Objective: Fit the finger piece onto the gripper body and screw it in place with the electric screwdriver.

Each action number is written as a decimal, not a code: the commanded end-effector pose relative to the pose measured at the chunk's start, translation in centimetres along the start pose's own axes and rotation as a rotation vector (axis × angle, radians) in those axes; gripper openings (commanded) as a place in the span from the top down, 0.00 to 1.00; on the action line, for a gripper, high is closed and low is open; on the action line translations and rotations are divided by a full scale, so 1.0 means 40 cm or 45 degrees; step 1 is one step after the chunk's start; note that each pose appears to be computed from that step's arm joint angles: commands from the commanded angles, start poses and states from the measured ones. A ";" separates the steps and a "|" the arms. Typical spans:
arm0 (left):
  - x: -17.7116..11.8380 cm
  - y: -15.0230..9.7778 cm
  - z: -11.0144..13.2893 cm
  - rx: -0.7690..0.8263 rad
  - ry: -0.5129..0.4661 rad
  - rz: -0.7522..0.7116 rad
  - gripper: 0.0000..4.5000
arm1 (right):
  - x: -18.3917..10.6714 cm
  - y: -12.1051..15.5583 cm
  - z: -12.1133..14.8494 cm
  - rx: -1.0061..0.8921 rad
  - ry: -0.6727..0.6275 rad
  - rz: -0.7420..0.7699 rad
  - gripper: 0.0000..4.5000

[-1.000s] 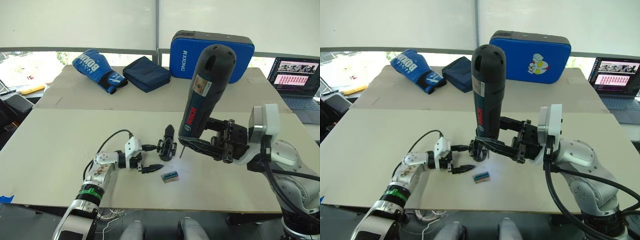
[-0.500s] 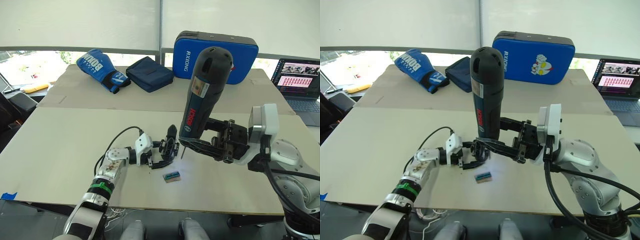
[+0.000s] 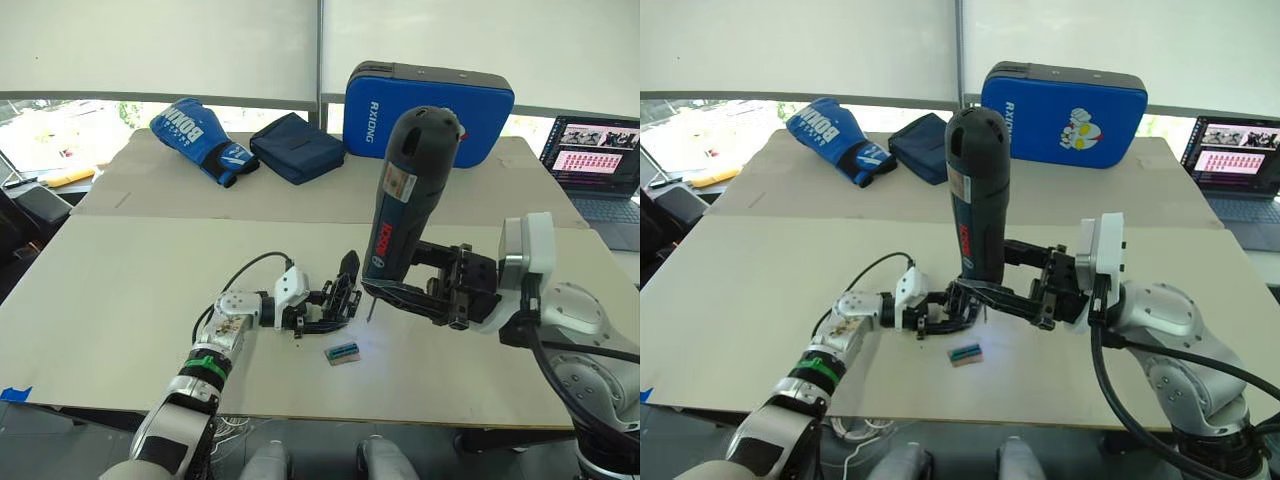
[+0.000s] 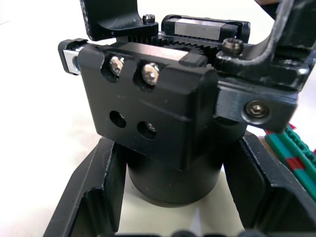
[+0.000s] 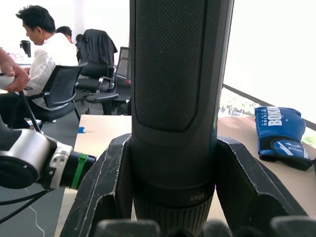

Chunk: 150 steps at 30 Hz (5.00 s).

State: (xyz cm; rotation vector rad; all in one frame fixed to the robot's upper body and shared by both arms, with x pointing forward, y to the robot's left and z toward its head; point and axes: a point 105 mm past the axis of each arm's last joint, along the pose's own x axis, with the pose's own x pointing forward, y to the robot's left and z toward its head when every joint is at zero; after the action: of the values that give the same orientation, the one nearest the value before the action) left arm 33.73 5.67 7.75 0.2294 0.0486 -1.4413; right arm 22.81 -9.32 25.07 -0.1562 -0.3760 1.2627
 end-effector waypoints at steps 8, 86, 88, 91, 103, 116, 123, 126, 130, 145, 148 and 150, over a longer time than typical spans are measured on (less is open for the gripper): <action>-0.025 0.020 -0.013 0.093 0.082 -0.056 0.49 | -0.007 0.013 0.041 -0.065 -0.056 0.037 0.57; 0.024 -0.056 -0.035 -0.103 0.079 0.170 0.49 | 0.077 -0.033 0.165 -0.036 -0.256 0.050 0.57; 0.022 -0.056 -0.037 -0.105 0.081 0.170 0.49 | 0.099 -0.037 0.162 -0.031 -0.240 0.068 0.57; 0.021 -0.061 -0.042 -0.102 0.090 0.160 0.49 | 0.127 -0.038 0.152 -0.024 -0.224 0.098 0.57; 0.024 -0.069 -0.043 -0.098 0.092 0.156 0.49 | 0.176 -0.047 0.070 0.022 -0.129 0.114 0.57; 0.024 -0.068 -0.043 -0.094 0.103 0.149 0.49 | 0.187 -0.037 0.027 0.036 -0.085 0.126 0.57; 0.025 -0.071 -0.045 -0.098 0.106 0.139 0.49 | 0.184 -0.034 0.006 0.038 -0.066 0.125 0.57; 0.025 -0.073 -0.048 -0.102 0.109 0.139 0.49 | 0.181 -0.034 -0.006 0.034 -0.051 0.128 0.57; 0.026 -0.075 -0.050 -0.106 0.110 0.138 0.49 | 0.180 -0.032 -0.014 0.040 -0.050 0.128 0.57; 0.025 -0.076 -0.056 -0.116 0.121 0.137 0.49 | 0.185 -0.031 0.023 0.023 -0.123 0.138 0.57; 0.026 -0.077 -0.056 -0.118 0.120 0.133 0.49 | 0.184 -0.035 0.022 0.012 -0.113 0.135 0.57; 0.027 -0.077 -0.056 -0.118 0.120 0.133 0.49 | 0.184 -0.036 0.022 0.009 -0.108 0.136 0.57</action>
State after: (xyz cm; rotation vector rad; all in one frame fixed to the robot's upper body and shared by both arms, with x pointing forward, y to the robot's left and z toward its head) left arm 32.28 5.39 6.96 0.2197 0.0975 -1.2660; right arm 26.58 -2.47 25.49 -0.1008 -0.3210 1.3762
